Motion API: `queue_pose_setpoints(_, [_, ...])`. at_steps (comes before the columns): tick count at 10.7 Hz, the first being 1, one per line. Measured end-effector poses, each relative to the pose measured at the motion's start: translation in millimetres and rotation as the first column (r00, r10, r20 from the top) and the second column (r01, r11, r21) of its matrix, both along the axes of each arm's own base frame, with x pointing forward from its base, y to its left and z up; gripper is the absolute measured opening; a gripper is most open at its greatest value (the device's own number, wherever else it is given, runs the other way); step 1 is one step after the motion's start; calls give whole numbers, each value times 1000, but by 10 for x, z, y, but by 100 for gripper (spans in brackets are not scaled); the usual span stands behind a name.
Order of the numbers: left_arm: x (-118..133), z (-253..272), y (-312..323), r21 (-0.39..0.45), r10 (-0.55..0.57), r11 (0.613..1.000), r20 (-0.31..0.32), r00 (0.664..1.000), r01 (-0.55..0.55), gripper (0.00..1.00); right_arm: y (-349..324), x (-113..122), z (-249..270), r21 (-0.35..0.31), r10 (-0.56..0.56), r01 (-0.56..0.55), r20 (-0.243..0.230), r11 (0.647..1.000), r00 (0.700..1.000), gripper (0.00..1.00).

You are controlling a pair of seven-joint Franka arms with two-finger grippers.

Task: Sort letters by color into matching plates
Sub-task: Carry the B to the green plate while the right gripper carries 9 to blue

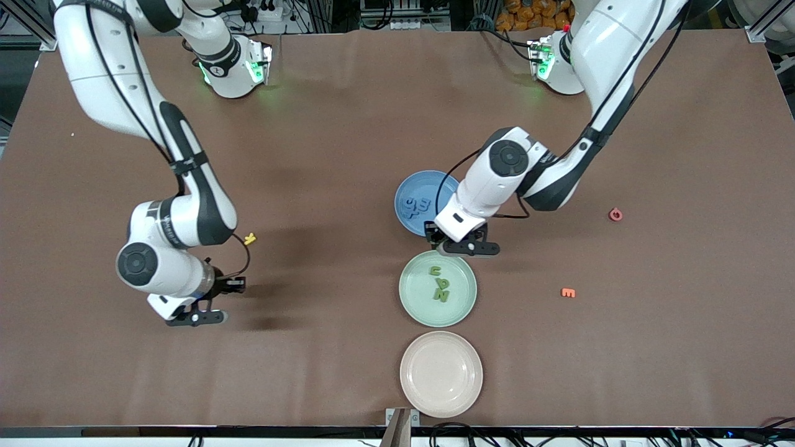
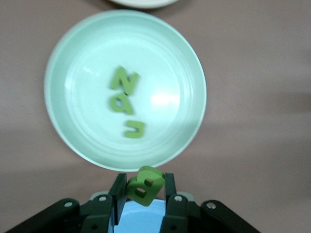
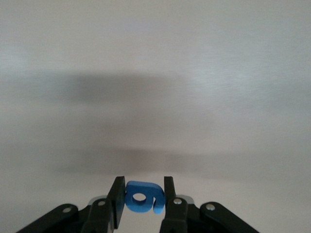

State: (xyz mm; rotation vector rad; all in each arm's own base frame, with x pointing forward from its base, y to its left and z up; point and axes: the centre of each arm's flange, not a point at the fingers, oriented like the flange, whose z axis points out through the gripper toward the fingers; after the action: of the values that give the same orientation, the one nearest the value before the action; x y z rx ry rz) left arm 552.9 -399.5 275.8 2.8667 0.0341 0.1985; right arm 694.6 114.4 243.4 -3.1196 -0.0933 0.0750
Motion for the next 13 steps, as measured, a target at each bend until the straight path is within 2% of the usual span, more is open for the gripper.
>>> queue_pose_setpoints(3, [97, -181, -121, -11, 11, 1000, -12, 1000, -12, 36, 1005, -233, 129, 6, 25, -25, 8, 1000, 1000, 37])
queue_pose_setpoints(5, [252, -190, -116, -14, 28, 999, 7, 1000, -28, 36, 1707, -497, 132, 14, 92, -93, 6, 996, 996, 37])
queue_pose_setpoints(7, [353, -387, -114, 18, 36, 999, 26, 999, -36, 36, 2274, -779, 130, 31, 145, -145, -2, 989, 989, 37])
queue_pose_setpoints(10, [381, -714, -172, 38, 24, 999, 39, 999, -25, 36, 2772, -1138, 77, 26, 201, -200, -44, 979, 978, 37])
queue_pose_setpoints(12, [453, -696, -143, 37, 30, 999, 51, 998, -32, 39, 3066, -1377, 37, 21, 221, -220, -68, 975, 973, 37])
queue_pose_setpoints(13, [495, -664, -123, 35, 36, 999, 60, 998, -38, 50, 3217, -1510, 19, 18, 232, -232, -80, 973, 969, 37])
